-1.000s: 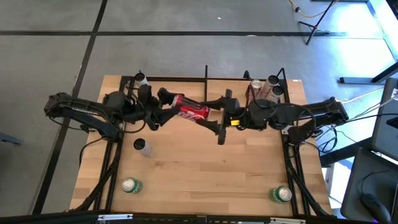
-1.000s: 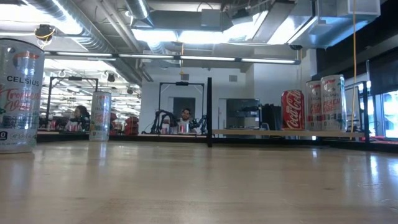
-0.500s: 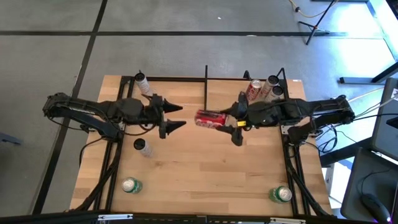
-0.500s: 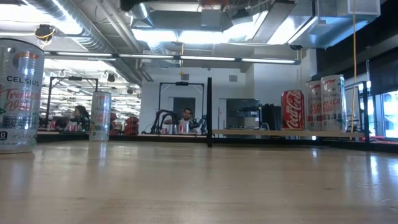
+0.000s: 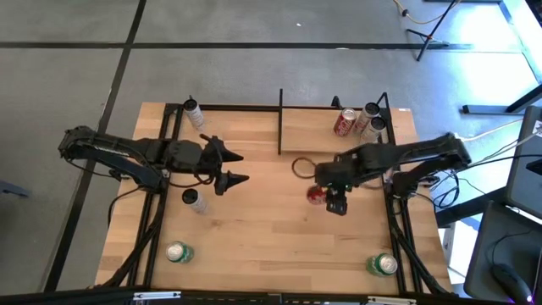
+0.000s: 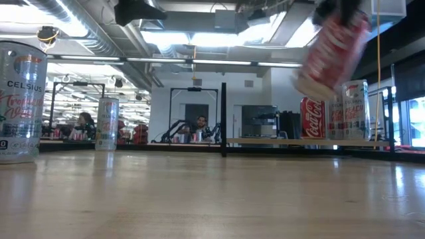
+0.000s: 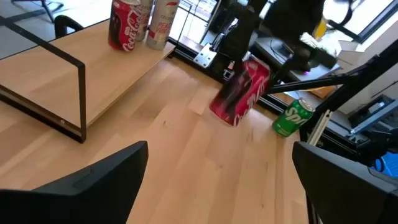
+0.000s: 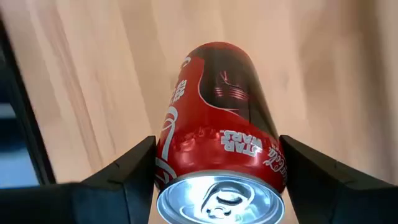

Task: Place canned beverage on shelf
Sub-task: Put the red soda can on the shelf aligned with the other red soda can

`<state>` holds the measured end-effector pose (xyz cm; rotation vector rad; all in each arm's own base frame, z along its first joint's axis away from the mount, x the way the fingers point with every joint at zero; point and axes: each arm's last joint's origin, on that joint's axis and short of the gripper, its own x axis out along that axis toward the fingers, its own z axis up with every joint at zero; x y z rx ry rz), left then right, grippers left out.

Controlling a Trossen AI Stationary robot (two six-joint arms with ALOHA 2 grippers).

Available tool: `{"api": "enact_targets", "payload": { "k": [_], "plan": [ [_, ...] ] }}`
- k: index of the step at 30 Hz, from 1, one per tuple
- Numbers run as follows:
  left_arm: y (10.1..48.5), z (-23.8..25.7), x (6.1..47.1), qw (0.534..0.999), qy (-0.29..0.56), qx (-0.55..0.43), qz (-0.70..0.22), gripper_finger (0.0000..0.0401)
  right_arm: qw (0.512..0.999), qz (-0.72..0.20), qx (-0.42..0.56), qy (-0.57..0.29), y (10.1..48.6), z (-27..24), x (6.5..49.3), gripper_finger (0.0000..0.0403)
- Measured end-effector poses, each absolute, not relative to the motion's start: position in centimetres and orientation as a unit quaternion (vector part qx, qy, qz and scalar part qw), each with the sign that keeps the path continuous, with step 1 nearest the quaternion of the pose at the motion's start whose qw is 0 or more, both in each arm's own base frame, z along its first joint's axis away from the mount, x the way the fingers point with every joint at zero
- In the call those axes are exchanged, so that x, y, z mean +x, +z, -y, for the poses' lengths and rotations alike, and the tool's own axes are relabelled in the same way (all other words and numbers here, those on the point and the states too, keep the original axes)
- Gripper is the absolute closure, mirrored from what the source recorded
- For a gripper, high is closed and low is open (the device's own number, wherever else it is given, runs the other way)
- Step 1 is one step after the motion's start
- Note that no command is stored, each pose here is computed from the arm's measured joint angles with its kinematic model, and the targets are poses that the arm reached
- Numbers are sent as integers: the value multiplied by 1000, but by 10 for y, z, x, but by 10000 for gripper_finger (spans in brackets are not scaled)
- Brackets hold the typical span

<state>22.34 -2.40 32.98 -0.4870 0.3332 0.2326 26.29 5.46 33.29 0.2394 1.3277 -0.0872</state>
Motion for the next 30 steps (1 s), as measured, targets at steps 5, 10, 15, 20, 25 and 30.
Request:
{"api": "enact_targets", "payload": {
  "k": [5, 10, 15, 20, 25, 30],
  "plan": [
    [330, 23, 223, 950, 116, -237, -164, 7, 692, -712, 110, -36, 298, -60, 276, 139],
    [330, 23, 223, 950, 117, -237, -164, 7, 655, -750, 92, -24, 266, -65, 296, 140],
    [329, 23, 224, 951, 118, -237, -163, 7, 636, -768, 79, -2, 246, -68, 308, 137],
    [330, 23, 224, 951, 118, -236, -162, 7, 626, -777, 68, 7, 233, -69, 315, 132],
    [330, 23, 224, 951, 117, -236, -161, 7, 634, -770, 69, 19, 229, -70, 320, 129],
    [330, 23, 224, 951, 117, -235, -162, 7, 644, -761, 70, 23, 229, -71, 322, 96]
  ]
}}
